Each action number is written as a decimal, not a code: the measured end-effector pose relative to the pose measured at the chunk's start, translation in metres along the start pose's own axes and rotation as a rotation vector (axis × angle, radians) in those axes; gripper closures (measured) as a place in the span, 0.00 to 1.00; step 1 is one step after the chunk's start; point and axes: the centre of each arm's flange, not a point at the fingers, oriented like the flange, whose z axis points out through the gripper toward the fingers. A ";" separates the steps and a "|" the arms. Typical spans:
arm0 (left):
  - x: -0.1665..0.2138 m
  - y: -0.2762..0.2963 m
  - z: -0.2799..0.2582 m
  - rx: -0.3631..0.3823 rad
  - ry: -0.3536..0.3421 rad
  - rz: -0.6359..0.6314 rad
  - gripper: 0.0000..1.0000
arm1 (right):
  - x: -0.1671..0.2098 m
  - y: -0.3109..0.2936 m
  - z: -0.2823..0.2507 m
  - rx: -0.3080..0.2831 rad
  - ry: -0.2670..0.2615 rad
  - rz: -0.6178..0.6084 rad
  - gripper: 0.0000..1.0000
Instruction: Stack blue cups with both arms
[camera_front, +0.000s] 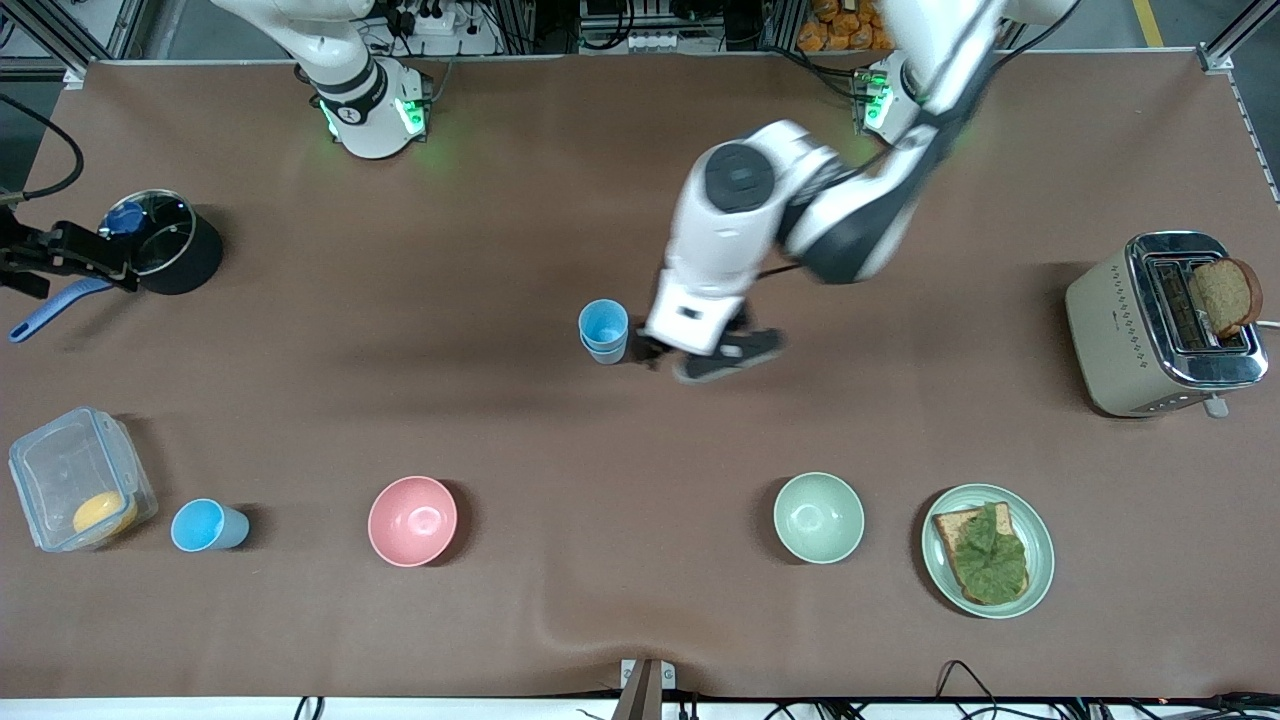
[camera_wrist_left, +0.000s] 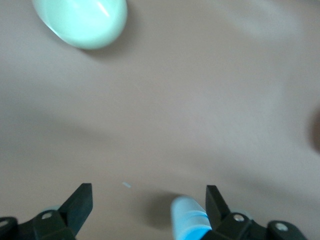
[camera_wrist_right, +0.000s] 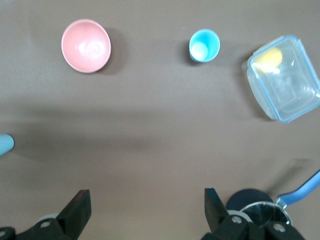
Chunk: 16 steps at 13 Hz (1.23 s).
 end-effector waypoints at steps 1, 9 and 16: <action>0.026 -0.026 -0.031 0.019 0.018 0.019 0.00 | 0.001 -0.001 0.000 0.000 0.003 -0.003 0.00; 0.116 -0.181 -0.155 0.094 0.000 0.274 0.00 | -0.003 -0.006 0.004 0.006 -0.038 -0.011 0.00; 0.113 -0.248 -0.177 0.089 -0.073 0.387 0.00 | -0.017 -0.032 0.011 0.000 -0.086 -0.055 0.00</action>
